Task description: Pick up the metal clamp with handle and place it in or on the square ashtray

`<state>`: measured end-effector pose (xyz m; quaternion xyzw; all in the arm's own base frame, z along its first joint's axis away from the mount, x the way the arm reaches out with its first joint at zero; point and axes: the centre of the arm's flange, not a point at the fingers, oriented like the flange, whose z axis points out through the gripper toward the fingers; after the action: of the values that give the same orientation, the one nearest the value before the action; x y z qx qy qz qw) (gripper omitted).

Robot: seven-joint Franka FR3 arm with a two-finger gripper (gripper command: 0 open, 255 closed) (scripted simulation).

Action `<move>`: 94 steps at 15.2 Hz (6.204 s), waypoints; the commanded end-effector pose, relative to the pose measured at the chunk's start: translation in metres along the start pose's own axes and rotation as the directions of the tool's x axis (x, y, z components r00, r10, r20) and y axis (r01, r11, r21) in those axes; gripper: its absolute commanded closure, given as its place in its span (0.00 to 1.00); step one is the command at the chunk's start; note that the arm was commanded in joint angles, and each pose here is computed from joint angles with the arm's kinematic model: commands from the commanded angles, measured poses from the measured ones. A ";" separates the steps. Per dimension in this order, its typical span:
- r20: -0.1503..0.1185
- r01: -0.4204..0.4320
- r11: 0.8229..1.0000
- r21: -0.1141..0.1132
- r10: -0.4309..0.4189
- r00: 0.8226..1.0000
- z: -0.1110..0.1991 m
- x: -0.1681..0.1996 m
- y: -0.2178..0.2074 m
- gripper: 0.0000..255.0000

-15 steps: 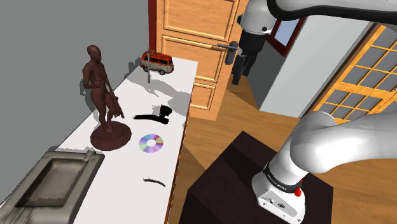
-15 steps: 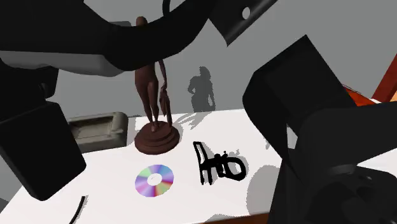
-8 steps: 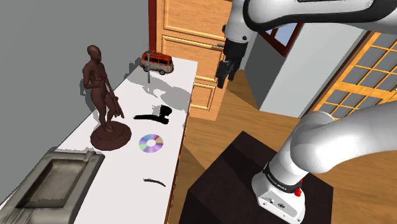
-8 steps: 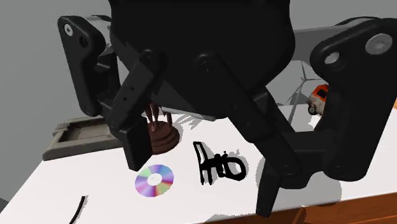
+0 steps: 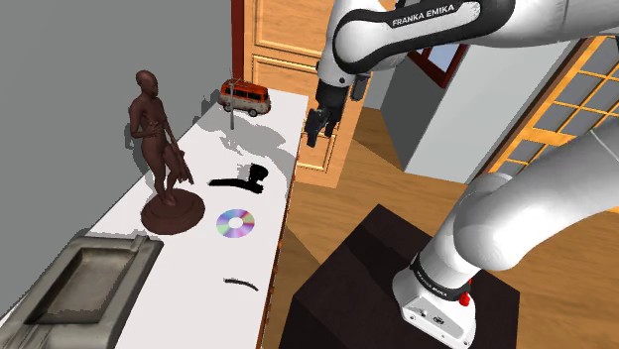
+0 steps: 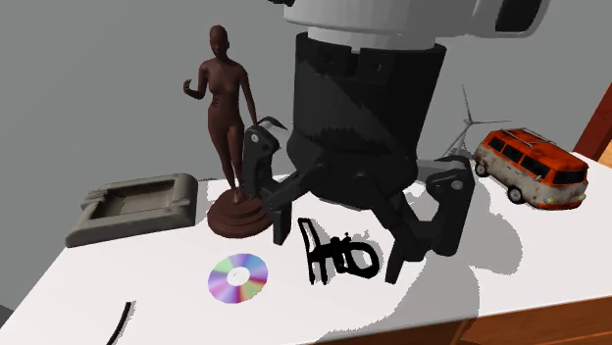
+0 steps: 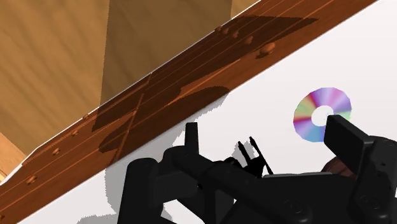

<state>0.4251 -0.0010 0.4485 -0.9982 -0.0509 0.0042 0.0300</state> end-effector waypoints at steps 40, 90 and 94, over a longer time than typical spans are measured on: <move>-0.059 0.035 0.983 0.179 -0.025 0.998 0.197 0.206 0.006 1.00; -0.059 0.035 0.983 0.179 -0.025 0.998 0.062 0.178 -0.290 1.00; -0.059 0.035 0.983 0.179 -0.025 0.998 0.059 0.173 -0.343 1.00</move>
<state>0.5653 0.3475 0.4067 -0.9903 -0.0647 -0.0193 0.1215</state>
